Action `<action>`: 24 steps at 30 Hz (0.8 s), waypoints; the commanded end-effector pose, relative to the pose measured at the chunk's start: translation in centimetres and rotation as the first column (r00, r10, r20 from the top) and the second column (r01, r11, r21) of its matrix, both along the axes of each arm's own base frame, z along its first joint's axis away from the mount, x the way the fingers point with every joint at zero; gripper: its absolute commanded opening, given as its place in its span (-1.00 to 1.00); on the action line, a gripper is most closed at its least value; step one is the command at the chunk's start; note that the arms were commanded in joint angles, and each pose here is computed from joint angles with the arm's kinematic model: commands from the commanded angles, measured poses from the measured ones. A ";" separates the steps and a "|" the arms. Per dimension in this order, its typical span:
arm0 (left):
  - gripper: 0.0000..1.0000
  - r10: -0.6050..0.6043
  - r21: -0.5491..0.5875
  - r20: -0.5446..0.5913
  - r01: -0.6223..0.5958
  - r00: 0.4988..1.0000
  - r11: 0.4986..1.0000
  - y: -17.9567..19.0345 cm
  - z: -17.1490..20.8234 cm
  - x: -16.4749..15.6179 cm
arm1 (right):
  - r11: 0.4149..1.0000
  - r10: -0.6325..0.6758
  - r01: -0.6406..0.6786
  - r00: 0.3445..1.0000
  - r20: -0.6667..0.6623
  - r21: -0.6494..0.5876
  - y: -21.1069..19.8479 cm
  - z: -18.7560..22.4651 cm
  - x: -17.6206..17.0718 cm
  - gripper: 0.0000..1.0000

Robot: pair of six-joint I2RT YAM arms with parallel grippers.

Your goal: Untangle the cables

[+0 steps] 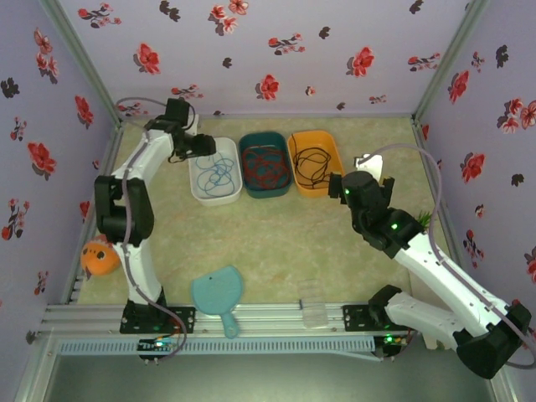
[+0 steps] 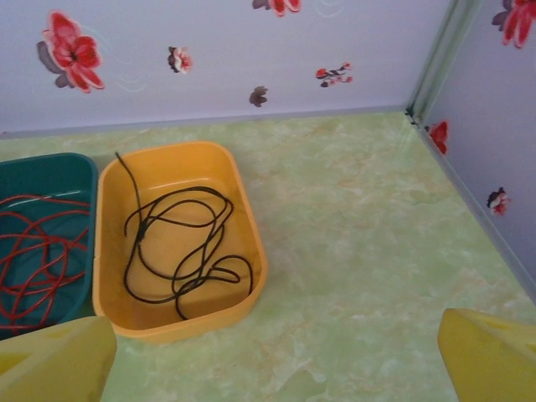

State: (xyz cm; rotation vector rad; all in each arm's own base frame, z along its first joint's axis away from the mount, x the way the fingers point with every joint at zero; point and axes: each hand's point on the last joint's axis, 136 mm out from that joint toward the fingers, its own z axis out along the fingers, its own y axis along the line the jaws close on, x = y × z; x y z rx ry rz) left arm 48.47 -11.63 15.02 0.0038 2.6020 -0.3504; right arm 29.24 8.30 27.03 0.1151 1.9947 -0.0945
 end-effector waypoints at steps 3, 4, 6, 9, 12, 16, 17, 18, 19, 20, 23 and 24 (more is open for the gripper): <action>0.92 0.014 0.023 0.216 -0.019 0.976 1.000 1.2 7.4 -2.0 | 0.994 -0.112 0.112 0.993 0.031 0.003 -2.6 0.3 -0.3 0.99; 0.99 0.024 0.027 0.236 -0.031 0.971 0.999 1.5 7.9 -2.4 | 0.992 -0.123 0.123 0.992 0.034 0.006 -3.0 0.2 -0.3 0.99; 0.99 0.050 0.050 0.279 -0.067 0.959 0.997 2.5 8.6 -3.6 | 0.989 -0.148 0.148 0.988 0.041 0.012 -3.8 0.0 -0.4 0.99; 0.99 0.098 0.093 0.327 -0.136 0.940 0.986 4.5 8.6 -5.5 | 0.985 -0.174 0.173 0.984 0.046 0.020 -4.9 -0.4 -0.4 0.99; 0.99 0.142 0.116 0.392 -0.203 0.909 0.972 6.5 8.9 -7.3 | 0.980 -0.198 0.198 0.979 0.043 0.024 -5.8 -1.0 -0.3 0.99; 0.99 0.190 0.123 0.464 -0.275 0.865 0.954 8.7 8.7 -9.4 | 0.971 -0.240 0.240 0.970 0.030 0.012 -7.1 -2.1 -0.1 0.99; 0.99 0.198 0.124 0.476 -0.288 0.857 0.950 9.1 8.4 -9.9 | 0.970 -0.243 0.243 0.969 0.031 0.005 -7.3 -2.4 0.0 0.99; 0.99 0.203 0.128 0.493 -0.301 0.846 0.945 9.6 8.2 -10.4 | 0.969 -0.247 0.248 0.968 0.035 0.000 -7.6 -2.7 0.1 0.99; 0.99 0.206 0.135 0.508 -0.314 0.836 0.940 10.0 7.8 -10.7 | 0.968 -0.250 0.250 0.968 0.040 -0.005 -7.8 -3.0 0.2 0.99; 0.99 0.206 0.147 0.527 -0.327 0.824 0.933 10.4 7.3 -11.0 | 0.967 -0.253 0.254 0.966 0.049 -0.007 -8.0 -3.3 0.4 0.99; 0.99 0.220 0.170 0.567 -0.373 0.794 0.912 11.9 5.5 -11.9 | 0.959 -0.283 0.284 0.956 0.079 -0.002 -9.0 -4.2 0.7 0.99; 0.99 0.225 0.170 0.574 -0.383 0.787 0.908 12.3 4.9 -12.0 | 0.955 -0.296 0.297 0.951 0.094 0.008 -9.4 -4.4 0.9 0.99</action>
